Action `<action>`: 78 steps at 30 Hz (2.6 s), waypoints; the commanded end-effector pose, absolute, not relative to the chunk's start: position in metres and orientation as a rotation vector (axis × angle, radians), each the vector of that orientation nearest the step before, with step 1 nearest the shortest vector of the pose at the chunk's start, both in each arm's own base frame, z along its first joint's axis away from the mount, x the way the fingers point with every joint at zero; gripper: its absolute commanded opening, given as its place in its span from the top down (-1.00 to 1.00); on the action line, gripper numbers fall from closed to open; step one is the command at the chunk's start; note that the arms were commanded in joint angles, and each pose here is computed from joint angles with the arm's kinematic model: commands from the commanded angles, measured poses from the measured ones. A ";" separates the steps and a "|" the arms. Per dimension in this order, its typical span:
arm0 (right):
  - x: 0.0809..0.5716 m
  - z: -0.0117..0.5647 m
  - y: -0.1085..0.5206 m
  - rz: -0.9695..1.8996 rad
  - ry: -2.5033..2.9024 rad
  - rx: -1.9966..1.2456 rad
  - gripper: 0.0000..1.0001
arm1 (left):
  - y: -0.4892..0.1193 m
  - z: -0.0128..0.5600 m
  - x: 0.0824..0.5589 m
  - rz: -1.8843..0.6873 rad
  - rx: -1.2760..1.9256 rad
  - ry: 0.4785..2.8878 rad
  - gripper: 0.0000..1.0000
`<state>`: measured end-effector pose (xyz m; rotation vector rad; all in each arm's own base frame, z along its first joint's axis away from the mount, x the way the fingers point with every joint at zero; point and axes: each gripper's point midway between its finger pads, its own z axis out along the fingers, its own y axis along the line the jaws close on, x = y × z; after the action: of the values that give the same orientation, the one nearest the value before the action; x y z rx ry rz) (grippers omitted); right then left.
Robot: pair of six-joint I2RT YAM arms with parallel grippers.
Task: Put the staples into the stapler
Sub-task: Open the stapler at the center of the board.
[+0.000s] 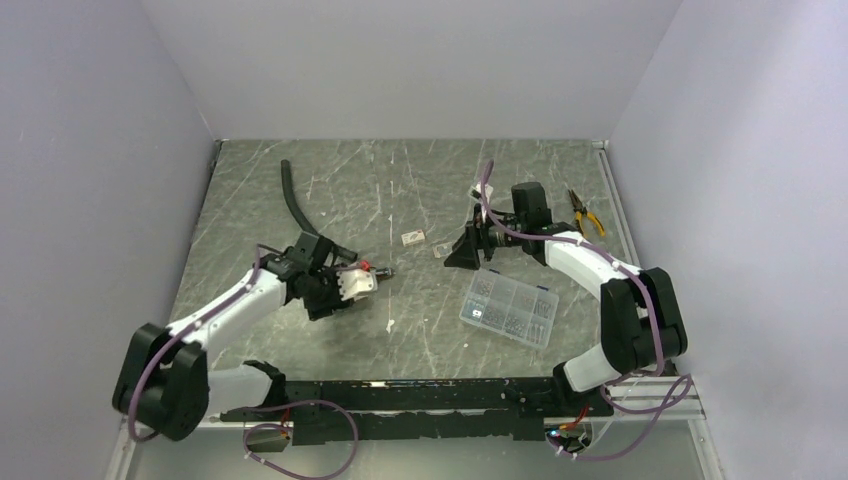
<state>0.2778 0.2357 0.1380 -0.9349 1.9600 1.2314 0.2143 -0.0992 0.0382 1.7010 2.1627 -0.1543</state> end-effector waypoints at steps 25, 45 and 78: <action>0.267 0.172 0.312 1.579 1.872 -0.942 -0.71 | -0.257 0.181 0.276 -0.119 1.708 1.629 0.50; 0.266 0.164 0.317 1.676 1.876 -0.961 0.38 | -0.274 0.172 0.285 -0.088 1.740 1.556 0.20; 0.267 0.260 0.249 1.239 1.431 -1.052 1.00 | -0.324 0.251 0.247 -1.370 1.338 1.433 -0.33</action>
<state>0.2661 0.2495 0.2405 -1.0277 1.5348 1.2774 0.2553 -0.3192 0.2370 1.3370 1.5108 -1.2685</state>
